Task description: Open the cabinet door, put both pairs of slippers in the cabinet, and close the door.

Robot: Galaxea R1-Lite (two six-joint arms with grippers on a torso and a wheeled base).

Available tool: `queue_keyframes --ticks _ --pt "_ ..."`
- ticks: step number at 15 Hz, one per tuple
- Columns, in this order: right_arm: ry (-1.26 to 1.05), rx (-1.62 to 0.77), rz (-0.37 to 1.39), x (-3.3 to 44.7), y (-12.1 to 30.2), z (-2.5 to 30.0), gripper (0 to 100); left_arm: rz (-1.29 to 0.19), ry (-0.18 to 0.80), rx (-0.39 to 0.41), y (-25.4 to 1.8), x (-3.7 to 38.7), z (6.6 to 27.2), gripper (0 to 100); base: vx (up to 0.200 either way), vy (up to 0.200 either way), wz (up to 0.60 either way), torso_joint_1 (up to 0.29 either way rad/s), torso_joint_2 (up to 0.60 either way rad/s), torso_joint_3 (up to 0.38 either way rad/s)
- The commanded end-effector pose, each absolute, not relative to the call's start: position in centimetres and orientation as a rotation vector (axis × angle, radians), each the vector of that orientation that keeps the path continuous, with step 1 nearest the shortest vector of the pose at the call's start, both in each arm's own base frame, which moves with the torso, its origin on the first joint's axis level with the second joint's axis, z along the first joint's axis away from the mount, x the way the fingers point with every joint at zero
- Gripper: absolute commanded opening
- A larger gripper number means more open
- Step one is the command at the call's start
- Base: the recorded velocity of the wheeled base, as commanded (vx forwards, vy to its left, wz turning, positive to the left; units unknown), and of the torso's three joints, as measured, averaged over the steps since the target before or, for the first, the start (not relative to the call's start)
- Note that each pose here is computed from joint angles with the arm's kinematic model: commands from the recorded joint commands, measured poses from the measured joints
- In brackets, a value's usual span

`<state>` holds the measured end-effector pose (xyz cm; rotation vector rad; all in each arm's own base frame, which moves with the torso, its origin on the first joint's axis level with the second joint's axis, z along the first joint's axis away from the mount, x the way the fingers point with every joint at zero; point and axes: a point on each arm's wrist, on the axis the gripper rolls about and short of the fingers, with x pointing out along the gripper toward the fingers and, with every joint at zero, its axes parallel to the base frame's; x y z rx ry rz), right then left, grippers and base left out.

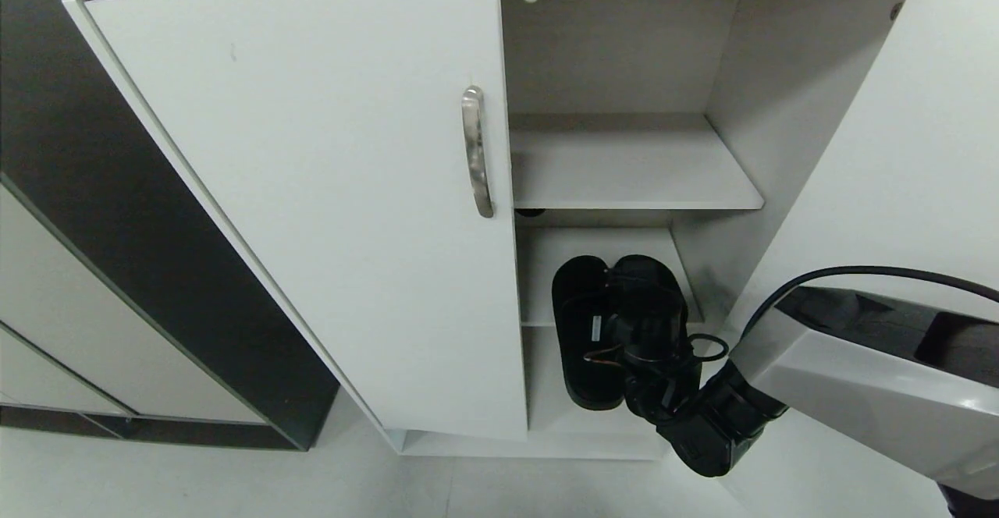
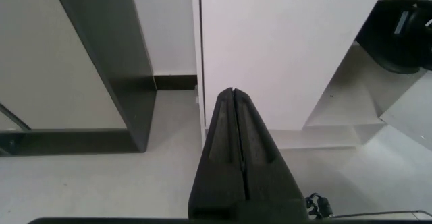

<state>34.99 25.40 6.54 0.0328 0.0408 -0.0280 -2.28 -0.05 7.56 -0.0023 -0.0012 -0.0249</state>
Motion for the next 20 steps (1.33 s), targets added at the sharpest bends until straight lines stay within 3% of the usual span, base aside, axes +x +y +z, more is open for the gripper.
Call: queue_keyframes --ticks 1,5,9,20 --pt "0.042 0.032 -0.035 35.4 25.3 6.2 0 -0.025 0.0 -0.003 0.0 -2.3 7.6 0 0.0 0.0 0.0 0.0 0.0 0.0" --pt "0.032 0.039 -0.081 39.1 25.2 5.7 0 -0.025 0.0 -0.003 0.0 -2.3 7.6 0 0.0 0.0 0.0 0.0 0.0 0.0" --pt "0.015 0.051 -0.117 43.2 25.3 7.7 0 -0.025 0.0 -0.003 0.0 -2.3 7.6 0 0.0 0.0 0.0 0.0 0.0 0.0" --pt "0.012 0.054 -0.103 45.6 26.5 9.2 0 -0.025 0.0 -0.003 0.0 -2.3 7.6 0 0.0 0.0 0.0 0.0 0.0 0.0"
